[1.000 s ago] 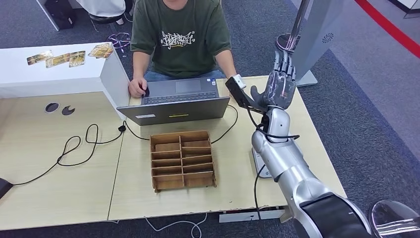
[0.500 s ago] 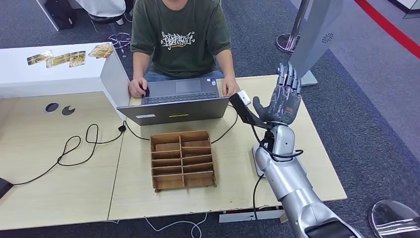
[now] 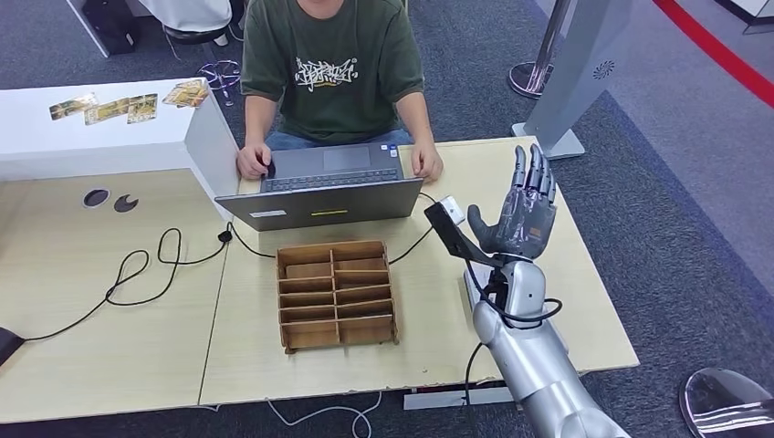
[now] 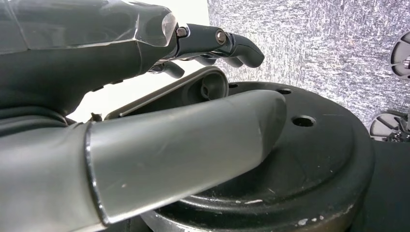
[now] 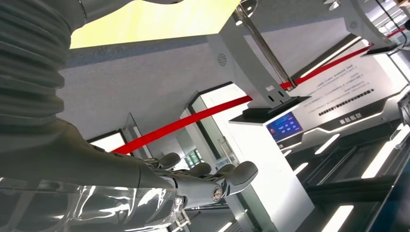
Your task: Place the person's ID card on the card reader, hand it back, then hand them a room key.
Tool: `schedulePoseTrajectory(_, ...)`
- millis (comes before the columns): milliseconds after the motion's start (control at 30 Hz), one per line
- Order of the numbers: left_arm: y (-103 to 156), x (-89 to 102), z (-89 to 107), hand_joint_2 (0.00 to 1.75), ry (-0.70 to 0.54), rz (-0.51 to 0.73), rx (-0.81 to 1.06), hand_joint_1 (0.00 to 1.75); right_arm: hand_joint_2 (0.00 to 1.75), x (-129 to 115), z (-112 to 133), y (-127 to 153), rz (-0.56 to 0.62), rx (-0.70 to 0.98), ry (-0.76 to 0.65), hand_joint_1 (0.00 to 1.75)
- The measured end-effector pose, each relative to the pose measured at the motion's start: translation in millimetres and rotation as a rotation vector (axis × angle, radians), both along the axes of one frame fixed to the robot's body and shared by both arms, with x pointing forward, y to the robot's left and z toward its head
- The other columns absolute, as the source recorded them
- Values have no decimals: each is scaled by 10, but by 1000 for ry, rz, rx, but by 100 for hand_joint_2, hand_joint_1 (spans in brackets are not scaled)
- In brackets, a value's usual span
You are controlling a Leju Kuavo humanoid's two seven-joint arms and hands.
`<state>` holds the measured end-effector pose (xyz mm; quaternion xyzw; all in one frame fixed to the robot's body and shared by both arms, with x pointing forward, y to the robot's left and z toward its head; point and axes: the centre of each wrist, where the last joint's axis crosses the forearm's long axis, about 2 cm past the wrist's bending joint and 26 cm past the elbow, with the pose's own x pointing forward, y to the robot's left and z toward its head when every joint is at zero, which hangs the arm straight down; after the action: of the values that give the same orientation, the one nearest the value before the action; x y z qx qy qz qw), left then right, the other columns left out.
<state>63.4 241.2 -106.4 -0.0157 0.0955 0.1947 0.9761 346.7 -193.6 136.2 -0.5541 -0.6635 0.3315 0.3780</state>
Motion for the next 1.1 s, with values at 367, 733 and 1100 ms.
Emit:
schedulePoseTrajectory(367,5,-2,-1,0,-8,25,2,0,175,-261,-123,-57,-4,-4,0,0)
schedulePoseTrajectory(733,10,2,-1,0,-14,59,1,0,175,-521,-164,-111,-11,-5,-21,0)
schedulePoseTrajectory(1100,26,-14,-5,0,-12,94,3,0,175,-802,-265,-128,-22,5,0,0)
